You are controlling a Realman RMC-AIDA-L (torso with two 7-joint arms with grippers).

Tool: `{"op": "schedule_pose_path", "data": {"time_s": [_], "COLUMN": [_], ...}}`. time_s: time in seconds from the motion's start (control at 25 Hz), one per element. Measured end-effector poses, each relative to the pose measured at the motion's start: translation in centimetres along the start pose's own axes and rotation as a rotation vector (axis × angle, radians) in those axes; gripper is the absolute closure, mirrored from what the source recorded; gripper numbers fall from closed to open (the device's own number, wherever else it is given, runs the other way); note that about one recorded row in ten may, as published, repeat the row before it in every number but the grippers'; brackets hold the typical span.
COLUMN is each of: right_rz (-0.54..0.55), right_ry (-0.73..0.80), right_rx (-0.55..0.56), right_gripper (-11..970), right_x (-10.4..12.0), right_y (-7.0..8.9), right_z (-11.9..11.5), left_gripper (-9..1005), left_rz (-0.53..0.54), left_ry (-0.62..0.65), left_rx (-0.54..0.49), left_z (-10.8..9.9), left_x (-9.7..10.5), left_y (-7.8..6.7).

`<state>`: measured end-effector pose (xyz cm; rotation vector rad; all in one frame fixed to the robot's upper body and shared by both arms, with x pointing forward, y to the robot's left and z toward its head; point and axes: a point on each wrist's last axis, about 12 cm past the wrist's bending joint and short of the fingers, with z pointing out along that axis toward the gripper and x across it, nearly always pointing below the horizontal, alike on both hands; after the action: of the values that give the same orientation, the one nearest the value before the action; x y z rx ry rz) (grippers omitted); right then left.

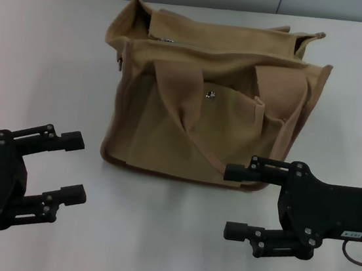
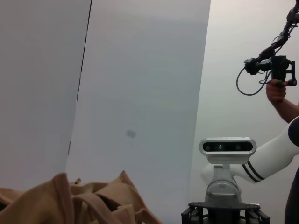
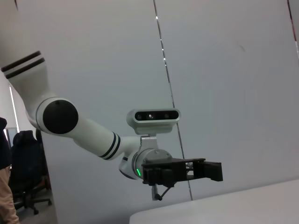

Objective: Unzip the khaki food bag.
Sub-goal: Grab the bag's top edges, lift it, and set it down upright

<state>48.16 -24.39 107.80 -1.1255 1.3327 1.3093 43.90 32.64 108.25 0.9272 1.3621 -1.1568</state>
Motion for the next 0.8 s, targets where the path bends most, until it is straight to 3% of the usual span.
{"op": "schedule_pose_path", "data": {"time_s": [0.6,0.8], "right_rz": [0.0,-0.005], "right_ry": [-0.003,-0.025], "right_rx": [0.014,0.064], "right_gripper": [183,183], "right_x": [0.1,0.1], "right_y": [-0.1,-0.4], "right_z": [0.1,-0.1], "left_gripper": [279,281], "left_rz": [-0.01,-0.03], "left_ry": [0.007,0.002], "left_rx": [-0.027,-0.223], "left_z": [0.6,1.8], "left_x": [0.5,1.9], "left_y": [0.2,1.6]}}
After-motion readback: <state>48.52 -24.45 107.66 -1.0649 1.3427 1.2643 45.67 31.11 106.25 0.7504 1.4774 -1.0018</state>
